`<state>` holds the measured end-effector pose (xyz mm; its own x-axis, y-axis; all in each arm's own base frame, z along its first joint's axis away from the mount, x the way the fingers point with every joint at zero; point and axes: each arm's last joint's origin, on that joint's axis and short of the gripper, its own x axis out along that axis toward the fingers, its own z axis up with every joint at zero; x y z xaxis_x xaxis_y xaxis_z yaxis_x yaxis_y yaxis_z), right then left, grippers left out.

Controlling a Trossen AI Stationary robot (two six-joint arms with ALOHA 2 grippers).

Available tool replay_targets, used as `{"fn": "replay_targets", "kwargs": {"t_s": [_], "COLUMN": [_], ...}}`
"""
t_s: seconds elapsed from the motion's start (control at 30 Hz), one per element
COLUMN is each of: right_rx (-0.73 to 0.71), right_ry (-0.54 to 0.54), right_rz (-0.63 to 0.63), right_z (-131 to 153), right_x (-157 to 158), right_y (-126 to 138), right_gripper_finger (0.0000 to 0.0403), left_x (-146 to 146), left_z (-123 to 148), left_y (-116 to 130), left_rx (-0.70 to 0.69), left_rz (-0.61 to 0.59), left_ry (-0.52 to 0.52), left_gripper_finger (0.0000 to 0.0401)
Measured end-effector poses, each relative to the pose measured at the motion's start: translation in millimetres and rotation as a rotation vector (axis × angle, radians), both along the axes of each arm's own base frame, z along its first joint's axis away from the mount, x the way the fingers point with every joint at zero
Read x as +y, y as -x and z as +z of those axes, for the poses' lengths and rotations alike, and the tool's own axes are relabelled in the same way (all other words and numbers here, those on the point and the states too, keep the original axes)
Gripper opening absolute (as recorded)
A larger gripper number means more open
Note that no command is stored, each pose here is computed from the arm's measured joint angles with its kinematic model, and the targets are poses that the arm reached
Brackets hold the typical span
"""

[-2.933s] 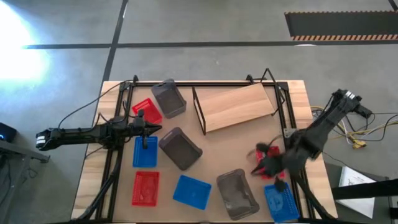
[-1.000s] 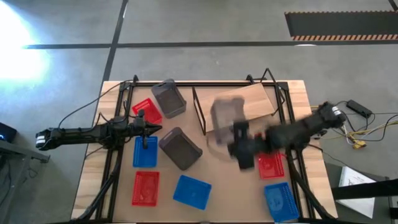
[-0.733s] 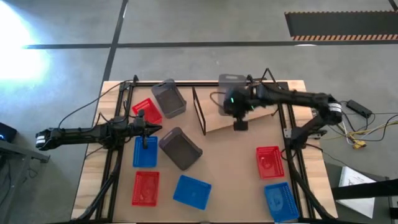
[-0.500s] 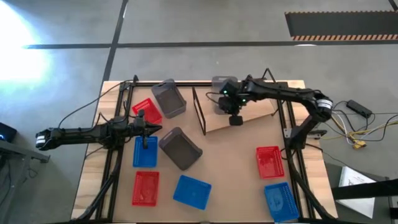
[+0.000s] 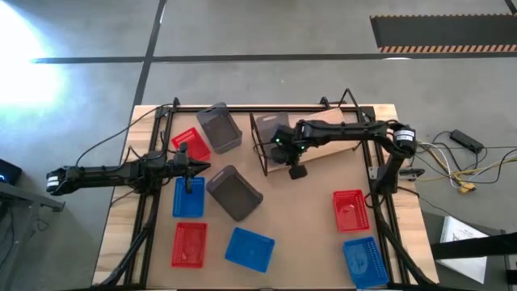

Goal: Stack baskets on shelf by color
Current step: Put the bottom black bin on the shelf, then put the bottom right blue bin on the shelf

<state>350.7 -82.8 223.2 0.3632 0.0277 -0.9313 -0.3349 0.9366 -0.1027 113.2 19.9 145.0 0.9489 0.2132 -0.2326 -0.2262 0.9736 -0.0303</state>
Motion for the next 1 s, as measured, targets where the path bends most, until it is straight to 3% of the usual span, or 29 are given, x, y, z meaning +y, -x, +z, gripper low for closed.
{"fn": "replay_targets", "kwargs": {"t_s": [0.5, 0.77, 1.0], "right_rx": [-0.005, -0.004, 0.081], "right_ry": [0.012, 0.015, 0.115], "right_rz": [-0.002, -0.002, -0.064], "right_z": [-18, -17, -2], "right_x": [-4, -4, -4], "right_y": [-12, -11, 4], "right_gripper_finger": [0.0022, 0.0099, 0.0161], "left_x": [0, 0, 0], "left_z": [0, 0, 0], "left_y": [0, 0, 0], "left_rx": [0.000, 0.000, 0.000], "left_rz": [0.001, 0.001, 0.001], "left_ry": [0.000, 0.000, 0.000], "left_gripper_finger": [0.0000, 0.0000, 0.0000]}}
